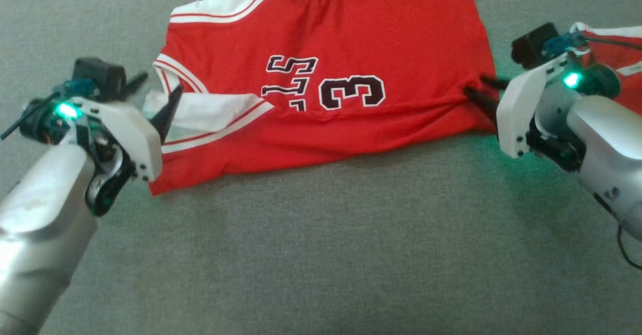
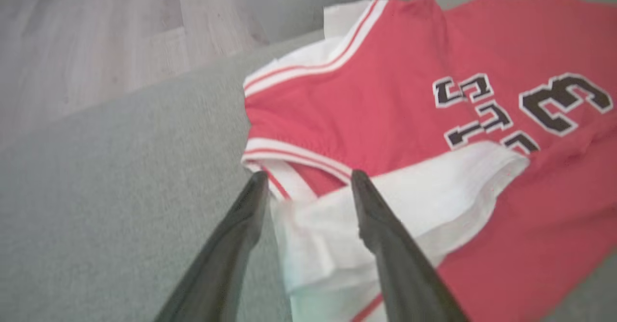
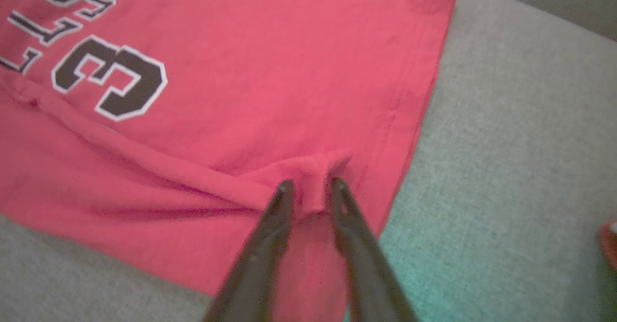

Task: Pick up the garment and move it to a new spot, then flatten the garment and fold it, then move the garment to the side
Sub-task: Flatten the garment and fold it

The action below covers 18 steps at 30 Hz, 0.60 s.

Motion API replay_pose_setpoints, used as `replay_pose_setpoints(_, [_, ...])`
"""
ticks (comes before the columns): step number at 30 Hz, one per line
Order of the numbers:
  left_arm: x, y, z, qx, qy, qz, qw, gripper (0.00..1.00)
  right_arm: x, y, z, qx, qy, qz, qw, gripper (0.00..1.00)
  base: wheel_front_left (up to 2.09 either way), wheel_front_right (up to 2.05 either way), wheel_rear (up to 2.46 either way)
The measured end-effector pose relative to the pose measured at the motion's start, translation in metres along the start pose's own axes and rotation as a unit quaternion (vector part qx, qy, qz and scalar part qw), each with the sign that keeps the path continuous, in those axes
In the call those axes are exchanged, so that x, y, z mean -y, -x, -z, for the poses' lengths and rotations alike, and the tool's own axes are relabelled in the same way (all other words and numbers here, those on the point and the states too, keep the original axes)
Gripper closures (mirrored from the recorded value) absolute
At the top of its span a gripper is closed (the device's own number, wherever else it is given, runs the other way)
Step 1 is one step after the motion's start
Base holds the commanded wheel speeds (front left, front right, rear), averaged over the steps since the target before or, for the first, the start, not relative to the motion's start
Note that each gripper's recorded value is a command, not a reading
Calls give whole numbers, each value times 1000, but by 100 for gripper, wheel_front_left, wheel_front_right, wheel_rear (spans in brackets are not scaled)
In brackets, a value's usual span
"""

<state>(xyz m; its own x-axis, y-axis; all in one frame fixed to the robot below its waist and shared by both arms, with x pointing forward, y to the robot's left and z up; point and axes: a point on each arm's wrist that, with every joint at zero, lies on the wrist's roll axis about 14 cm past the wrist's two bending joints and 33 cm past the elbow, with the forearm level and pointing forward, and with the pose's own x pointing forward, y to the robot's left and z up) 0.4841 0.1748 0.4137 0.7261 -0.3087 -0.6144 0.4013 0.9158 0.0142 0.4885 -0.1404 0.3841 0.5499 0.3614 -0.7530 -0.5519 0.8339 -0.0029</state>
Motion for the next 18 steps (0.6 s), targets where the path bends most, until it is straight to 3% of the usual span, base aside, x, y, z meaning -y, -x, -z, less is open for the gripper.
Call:
replay_pose_setpoints(3, [-9, -2, -32, 78, 2, -26, 997, 0, 8, 1, -24, 66, -9, 16, 998, 0, 0, 0, 0])
replay_pose_setpoints(6, [-19, 8, -69, 172, 18, -53, 983, 0, 18, 12, -52, 148, -20, 38, 988, 0, 0, 0, 0])
replay_pose_setpoints(10, [-24, 29, -107, 286, 62, -75, 953, 0, 29, 34, -81, 246, -26, 68, 967, 0, 0, 0, 0])
replay_pose_setpoints(14, [-25, 54, -129, 350, 92, -88, 928, 0, 39, 61, -101, 310, -63, 94, 944, 0, 0, 0, 0])
replay_pose_setpoints(18, [-19, 81, -136, 394, 112, -99, 907, 0, 46, 101, -134, 392, -84, 106, 910, 0, 0, 0, 0])
